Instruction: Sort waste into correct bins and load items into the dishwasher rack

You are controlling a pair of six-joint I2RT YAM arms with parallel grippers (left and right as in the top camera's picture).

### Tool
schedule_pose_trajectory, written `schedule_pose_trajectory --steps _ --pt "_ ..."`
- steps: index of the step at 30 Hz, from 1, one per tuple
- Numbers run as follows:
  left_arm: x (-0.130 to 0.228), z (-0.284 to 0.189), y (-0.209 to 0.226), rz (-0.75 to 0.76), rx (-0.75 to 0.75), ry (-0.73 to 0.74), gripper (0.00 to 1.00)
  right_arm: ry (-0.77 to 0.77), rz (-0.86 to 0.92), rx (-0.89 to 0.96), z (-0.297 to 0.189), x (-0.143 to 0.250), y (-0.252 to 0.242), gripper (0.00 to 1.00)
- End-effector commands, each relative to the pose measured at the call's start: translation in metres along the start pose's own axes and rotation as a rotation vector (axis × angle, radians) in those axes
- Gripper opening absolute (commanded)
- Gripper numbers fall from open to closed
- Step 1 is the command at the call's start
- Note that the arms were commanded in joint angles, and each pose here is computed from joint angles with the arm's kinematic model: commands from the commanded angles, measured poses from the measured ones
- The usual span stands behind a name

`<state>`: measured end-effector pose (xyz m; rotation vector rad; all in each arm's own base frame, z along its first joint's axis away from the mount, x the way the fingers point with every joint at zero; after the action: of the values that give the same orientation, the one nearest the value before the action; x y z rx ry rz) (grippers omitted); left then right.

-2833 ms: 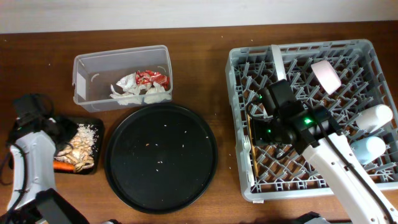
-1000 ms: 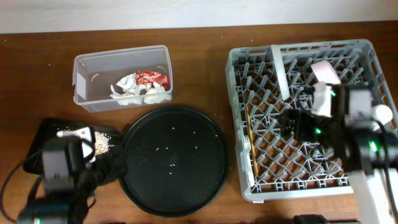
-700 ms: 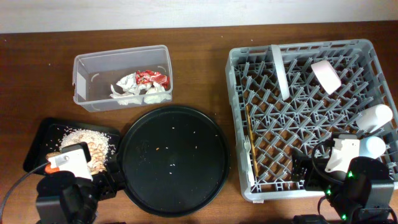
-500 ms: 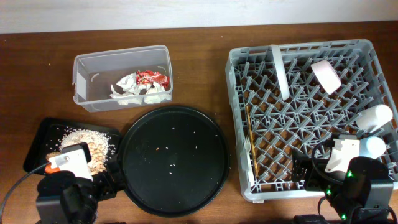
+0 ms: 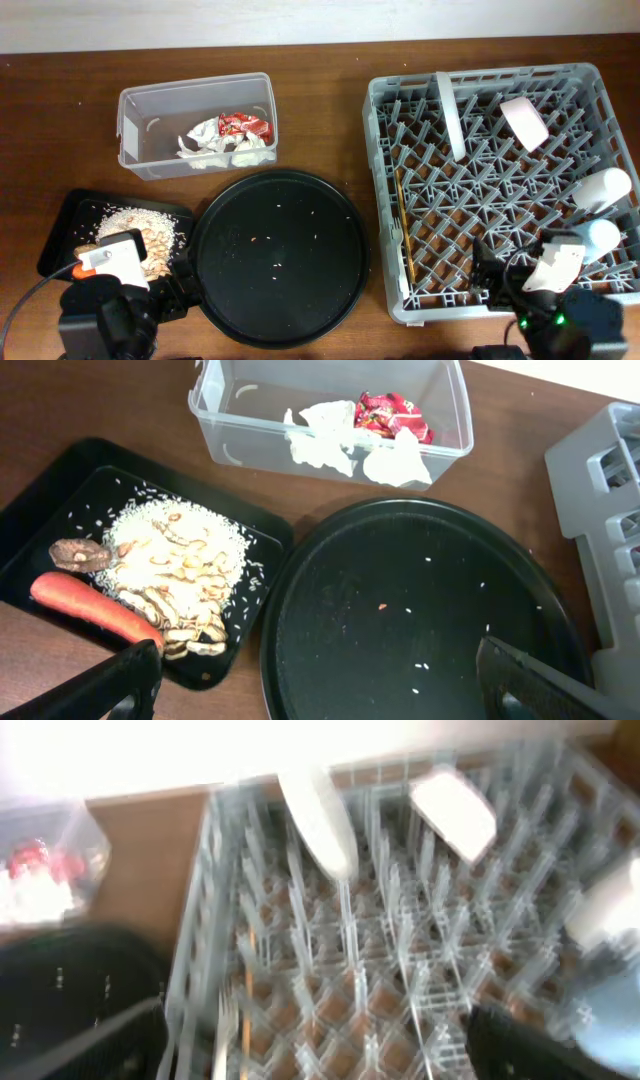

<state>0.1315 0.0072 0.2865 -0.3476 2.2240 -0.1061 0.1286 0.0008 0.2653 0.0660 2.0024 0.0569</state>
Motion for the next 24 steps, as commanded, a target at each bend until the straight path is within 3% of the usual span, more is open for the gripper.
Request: schedule_pose_trajectory --steps 1,6,10,12,15,24 --pt "0.002 0.002 0.0 0.013 0.006 0.01 0.99 -0.147 -0.016 -0.006 0.018 0.017 -0.002 0.98" --pt "0.002 0.002 0.0 0.013 0.006 0.01 0.99 -0.442 -0.025 -0.049 0.063 0.028 0.001 0.98" --pt "0.002 0.002 0.0 0.012 0.006 0.01 0.99 -0.568 -0.026 -0.056 0.078 0.035 0.001 0.98" --pt "0.002 0.002 -0.001 0.013 0.007 0.01 0.99 -0.534 -0.106 -0.029 0.082 0.041 0.0 0.99" --pt "0.002 0.002 -0.001 0.013 0.007 0.01 0.99 -0.354 -0.14 -0.019 0.096 0.071 -0.002 0.98" --pt "0.002 0.002 -0.001 0.013 0.007 0.01 0.99 -0.354 -0.138 -0.011 0.096 0.071 -0.003 0.98"
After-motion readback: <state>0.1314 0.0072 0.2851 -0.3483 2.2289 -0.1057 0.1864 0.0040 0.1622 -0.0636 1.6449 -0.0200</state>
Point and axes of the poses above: each gripper's point midway between its finger pads, its own z axis out along the fingers, its own y axis along the line the jaws close on, x = y × z, the point moved 6 cm from there along -z, back along the fingers, and after that the axes turned 3 degrees about -z, right-handed, at the moved point
